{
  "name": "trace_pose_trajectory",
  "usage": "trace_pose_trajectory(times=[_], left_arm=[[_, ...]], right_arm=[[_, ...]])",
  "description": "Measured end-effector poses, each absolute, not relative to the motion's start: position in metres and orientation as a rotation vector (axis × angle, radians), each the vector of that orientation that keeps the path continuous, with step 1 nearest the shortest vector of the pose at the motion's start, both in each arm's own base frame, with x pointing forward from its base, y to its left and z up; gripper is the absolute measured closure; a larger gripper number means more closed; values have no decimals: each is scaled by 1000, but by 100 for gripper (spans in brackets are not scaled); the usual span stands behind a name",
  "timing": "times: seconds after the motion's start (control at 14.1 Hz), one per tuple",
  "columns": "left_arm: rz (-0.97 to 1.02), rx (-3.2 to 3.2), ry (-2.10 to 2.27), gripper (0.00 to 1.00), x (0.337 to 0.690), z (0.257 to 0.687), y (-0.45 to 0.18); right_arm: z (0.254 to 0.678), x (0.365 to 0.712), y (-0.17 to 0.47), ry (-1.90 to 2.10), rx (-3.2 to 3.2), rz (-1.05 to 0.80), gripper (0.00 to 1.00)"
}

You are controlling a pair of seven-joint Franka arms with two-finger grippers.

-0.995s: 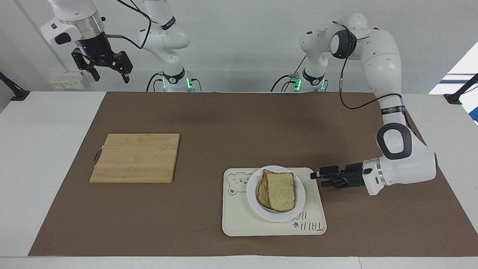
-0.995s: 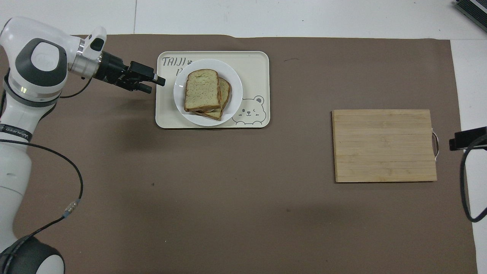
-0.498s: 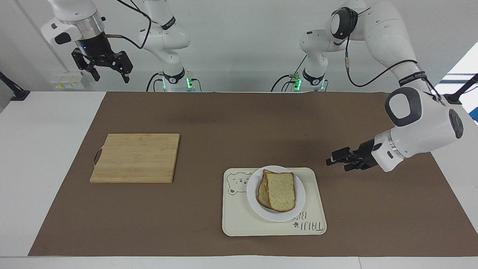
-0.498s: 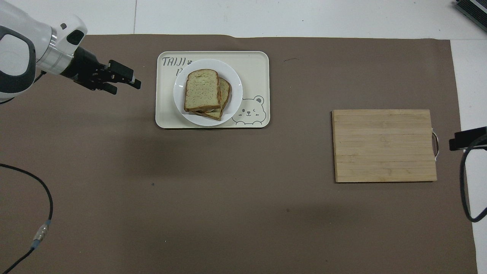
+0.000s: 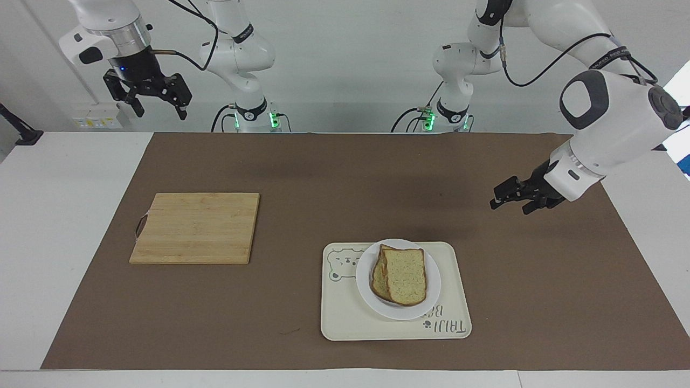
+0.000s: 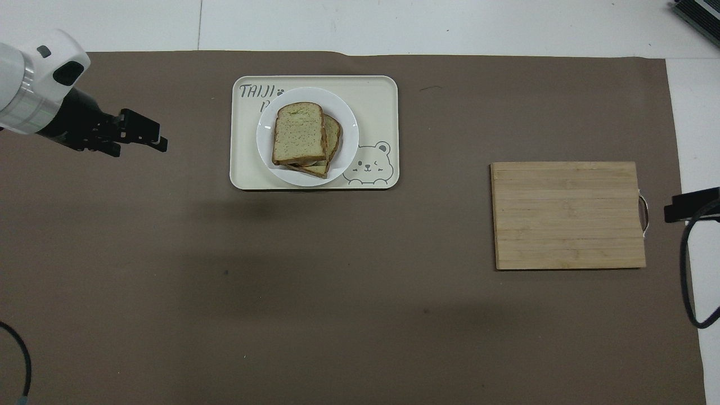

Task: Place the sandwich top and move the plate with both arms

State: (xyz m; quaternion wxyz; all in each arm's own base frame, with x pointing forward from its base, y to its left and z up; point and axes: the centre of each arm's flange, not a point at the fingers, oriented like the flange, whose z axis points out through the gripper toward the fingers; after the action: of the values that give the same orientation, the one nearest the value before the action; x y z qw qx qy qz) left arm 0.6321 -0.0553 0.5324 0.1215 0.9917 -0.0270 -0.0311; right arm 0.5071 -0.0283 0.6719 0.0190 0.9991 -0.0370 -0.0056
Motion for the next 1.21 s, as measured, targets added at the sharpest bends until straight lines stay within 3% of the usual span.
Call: trace_pose_trajectory(times=[1.21], left_arm=[[72,3089,-161,0,556,619,-58]], right_arm=[[672,507,-28,-115,3101,-17,0]])
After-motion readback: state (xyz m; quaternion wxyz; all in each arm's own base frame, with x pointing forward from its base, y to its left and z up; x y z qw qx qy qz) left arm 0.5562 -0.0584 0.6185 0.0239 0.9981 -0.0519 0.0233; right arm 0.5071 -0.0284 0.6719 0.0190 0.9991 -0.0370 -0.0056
